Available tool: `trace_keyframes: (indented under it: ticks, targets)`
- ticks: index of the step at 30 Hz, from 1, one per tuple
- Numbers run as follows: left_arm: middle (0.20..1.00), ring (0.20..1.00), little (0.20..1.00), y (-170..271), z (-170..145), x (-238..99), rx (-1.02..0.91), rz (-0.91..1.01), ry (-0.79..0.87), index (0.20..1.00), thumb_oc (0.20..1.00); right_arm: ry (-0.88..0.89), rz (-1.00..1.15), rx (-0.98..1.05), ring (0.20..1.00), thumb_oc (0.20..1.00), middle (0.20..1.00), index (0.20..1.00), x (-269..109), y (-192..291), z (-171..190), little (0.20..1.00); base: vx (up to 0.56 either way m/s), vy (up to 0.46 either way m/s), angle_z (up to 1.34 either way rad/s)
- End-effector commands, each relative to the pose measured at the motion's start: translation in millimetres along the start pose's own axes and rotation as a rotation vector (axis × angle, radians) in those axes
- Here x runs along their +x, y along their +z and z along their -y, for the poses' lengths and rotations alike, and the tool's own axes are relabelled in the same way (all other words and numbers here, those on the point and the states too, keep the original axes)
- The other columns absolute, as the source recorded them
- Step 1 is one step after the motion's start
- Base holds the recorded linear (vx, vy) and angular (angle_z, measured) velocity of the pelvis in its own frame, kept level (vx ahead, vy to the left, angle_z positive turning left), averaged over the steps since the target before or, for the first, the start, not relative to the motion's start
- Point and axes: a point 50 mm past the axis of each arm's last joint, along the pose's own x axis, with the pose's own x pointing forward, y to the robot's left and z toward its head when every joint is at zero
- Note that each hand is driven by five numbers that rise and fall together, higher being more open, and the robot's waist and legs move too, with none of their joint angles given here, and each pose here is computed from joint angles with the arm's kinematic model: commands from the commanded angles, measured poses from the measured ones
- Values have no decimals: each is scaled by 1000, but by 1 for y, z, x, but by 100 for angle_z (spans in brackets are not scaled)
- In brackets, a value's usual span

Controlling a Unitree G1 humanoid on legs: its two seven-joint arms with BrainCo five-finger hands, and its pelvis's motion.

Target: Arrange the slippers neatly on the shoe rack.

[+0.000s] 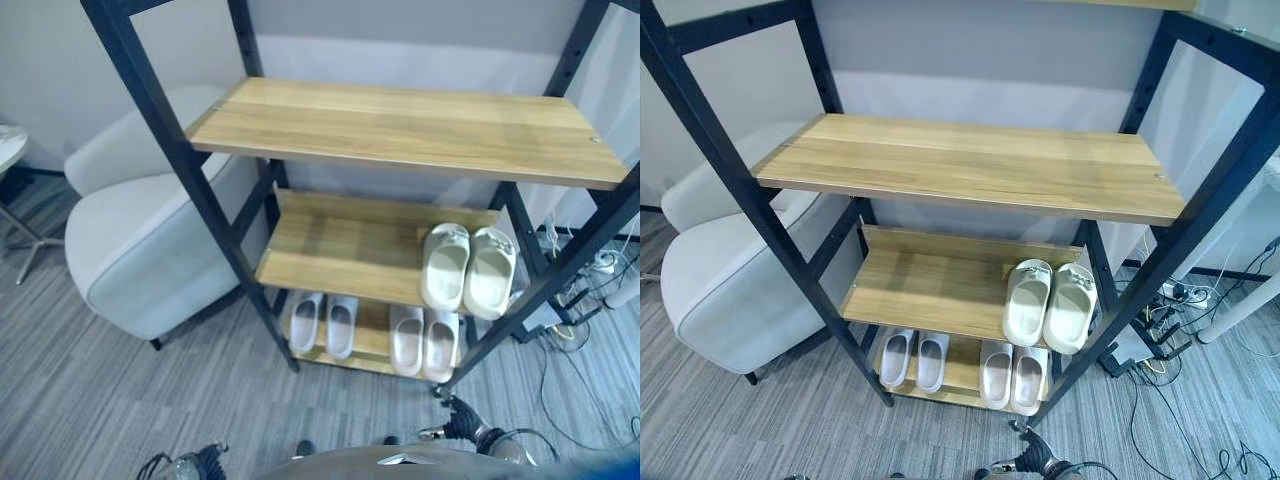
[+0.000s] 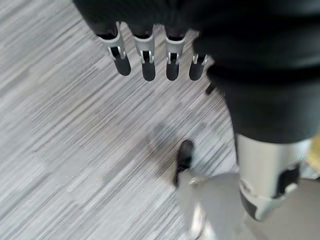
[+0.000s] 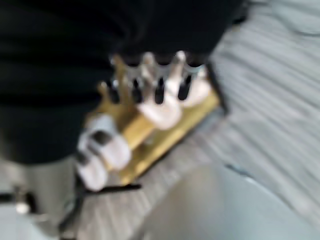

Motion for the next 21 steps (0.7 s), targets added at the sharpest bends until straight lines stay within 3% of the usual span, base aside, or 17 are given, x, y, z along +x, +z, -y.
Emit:
trace_keyframes:
  ticks: [1, 11, 15, 21]
  targets:
    - [1000, 1000, 1000, -5, -13, -2, -35, 5, 64, 1000, 1000, 3, 41, -108, 1000, 1000, 1000, 1000, 2, 5, 4, 1000, 0, 0, 0]
    - [1000, 1000, 1000, 3, -13, -5, -32, 75, 63, 1000, 1000, -32, 39, -128, 1000, 1000, 1000, 1000, 10, 8, 17, 1000, 0, 0, 0]
    - [1000, 1000, 1000, -21, 21, -6, -5, -55, 34, 1000, 1000, -85, 108, -128, 1000, 1000, 1000, 1000, 13, 21, 23, 1000, 0, 0, 0]
    - [1000, 1000, 1000, -24, 22, -5, -9, -88, 34, 1000, 1000, -131, 173, -144, 1000, 1000, 1000, 1000, 14, 35, 30, 1000, 2, 1, 2]
